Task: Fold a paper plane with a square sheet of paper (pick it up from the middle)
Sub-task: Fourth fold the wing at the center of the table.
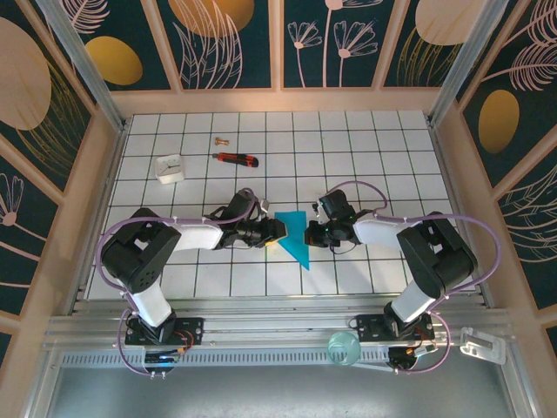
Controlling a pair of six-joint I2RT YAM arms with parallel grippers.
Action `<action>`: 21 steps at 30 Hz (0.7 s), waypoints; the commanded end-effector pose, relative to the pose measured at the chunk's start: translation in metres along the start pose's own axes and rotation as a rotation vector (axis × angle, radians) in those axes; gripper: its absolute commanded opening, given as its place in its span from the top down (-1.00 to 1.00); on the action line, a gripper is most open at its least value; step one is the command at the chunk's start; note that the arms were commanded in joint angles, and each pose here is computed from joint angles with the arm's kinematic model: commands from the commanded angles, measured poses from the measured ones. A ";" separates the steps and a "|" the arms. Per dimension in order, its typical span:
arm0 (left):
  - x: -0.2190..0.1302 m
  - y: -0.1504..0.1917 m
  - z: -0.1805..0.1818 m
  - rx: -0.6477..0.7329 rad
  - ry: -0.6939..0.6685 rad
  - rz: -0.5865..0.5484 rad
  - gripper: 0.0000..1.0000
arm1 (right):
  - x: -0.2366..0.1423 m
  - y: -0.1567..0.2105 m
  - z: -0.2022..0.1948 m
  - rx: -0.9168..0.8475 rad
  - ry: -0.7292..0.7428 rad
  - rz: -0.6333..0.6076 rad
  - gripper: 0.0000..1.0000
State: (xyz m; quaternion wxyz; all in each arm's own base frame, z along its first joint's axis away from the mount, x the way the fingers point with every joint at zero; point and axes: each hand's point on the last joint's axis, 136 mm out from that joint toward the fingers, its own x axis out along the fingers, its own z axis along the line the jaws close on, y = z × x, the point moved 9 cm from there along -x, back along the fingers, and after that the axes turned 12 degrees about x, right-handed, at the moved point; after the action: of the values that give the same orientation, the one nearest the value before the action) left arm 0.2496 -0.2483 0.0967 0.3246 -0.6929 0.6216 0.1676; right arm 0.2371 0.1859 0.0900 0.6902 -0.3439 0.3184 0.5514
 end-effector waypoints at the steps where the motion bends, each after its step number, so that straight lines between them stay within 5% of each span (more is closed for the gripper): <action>1: 0.004 -0.001 -0.005 0.042 0.043 0.004 0.18 | 0.005 0.007 -0.018 0.017 0.084 0.018 1.00; 9: 0.003 -0.001 0.000 0.219 0.056 -0.016 0.18 | 0.005 0.008 -0.020 0.017 0.097 0.021 1.00; 21: 0.009 0.000 0.012 0.253 0.064 0.013 0.43 | 0.006 0.010 -0.023 0.014 0.110 0.029 1.00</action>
State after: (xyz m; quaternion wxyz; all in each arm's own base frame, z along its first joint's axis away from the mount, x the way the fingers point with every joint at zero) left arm 0.2522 -0.2490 0.0848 0.3847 -0.6528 0.6465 0.0886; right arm 0.2371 0.1858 0.0900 0.6893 -0.3456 0.3174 0.5520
